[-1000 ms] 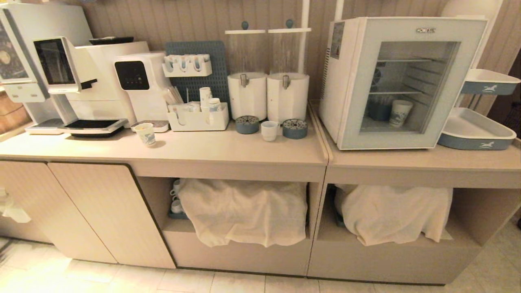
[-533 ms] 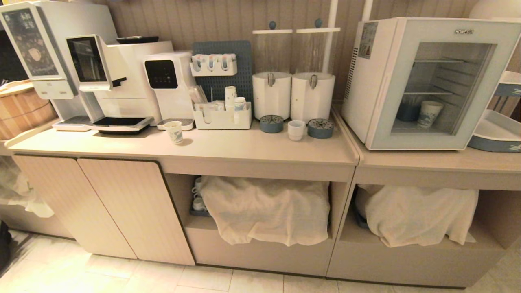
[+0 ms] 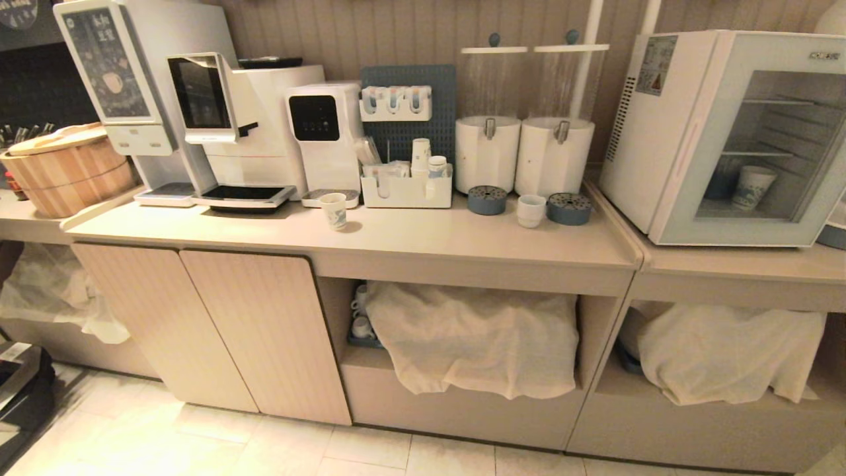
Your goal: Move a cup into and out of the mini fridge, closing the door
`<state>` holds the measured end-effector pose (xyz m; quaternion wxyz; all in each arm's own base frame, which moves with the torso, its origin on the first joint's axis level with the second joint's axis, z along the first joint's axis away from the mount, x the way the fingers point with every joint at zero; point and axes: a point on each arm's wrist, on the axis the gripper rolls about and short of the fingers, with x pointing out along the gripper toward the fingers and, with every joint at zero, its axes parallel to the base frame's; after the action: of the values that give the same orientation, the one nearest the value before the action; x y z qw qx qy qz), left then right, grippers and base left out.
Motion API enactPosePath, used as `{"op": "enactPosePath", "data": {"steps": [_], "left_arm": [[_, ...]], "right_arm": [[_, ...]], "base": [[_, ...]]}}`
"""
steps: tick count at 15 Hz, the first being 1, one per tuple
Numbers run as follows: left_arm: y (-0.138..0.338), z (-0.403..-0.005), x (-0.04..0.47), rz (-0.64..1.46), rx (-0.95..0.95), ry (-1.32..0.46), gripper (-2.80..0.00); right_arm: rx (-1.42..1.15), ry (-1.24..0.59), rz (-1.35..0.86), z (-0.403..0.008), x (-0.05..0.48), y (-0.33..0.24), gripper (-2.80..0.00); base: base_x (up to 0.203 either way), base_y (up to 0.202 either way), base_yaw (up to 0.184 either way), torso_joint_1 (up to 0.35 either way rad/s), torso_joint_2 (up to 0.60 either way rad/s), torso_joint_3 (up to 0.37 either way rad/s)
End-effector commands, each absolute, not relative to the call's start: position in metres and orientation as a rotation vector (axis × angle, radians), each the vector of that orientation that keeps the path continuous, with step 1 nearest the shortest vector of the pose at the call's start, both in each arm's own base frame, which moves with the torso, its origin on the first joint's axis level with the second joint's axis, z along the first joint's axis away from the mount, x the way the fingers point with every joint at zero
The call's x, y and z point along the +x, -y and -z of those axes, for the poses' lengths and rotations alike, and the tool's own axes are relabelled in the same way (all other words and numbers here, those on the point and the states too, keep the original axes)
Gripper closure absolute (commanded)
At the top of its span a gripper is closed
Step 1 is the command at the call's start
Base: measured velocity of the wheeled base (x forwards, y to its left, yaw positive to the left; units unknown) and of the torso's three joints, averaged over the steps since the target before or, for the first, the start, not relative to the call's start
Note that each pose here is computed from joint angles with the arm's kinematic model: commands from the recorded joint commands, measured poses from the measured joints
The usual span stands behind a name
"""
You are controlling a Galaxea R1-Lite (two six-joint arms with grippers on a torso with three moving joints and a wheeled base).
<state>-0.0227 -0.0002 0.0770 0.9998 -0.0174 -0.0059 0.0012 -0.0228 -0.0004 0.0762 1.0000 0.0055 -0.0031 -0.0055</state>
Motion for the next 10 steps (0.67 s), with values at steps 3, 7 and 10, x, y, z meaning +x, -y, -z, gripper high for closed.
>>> {"op": "enactPosePath", "data": {"steps": [3, 7, 10], "left_arm": [[0.0002, -0.077, -0.0226, -0.003, -0.035, 0.011, 0.0], [0.0002, -0.077, -0.0226, -0.003, -0.035, 0.011, 0.0], [0.0002, -0.077, -0.0226, -0.003, -0.035, 0.011, 0.0]], "right_arm": [[0.012, 0.005, 0.011, -0.0759, -0.0226, 0.0004, 0.0], [0.012, 0.006, 0.011, -0.076, -0.0226, 0.0004, 0.0], [0.012, 0.006, 0.011, -0.076, -0.0226, 0.0004, 0.0]], "base": [[0.0, 0.195, 0.009, 0.003, 0.0, 0.003], [0.0, 0.07, 0.008, 0.001, 0.0, 0.001], [0.0, 0.0, 0.0, 0.0, 0.0, 0.0]]}}
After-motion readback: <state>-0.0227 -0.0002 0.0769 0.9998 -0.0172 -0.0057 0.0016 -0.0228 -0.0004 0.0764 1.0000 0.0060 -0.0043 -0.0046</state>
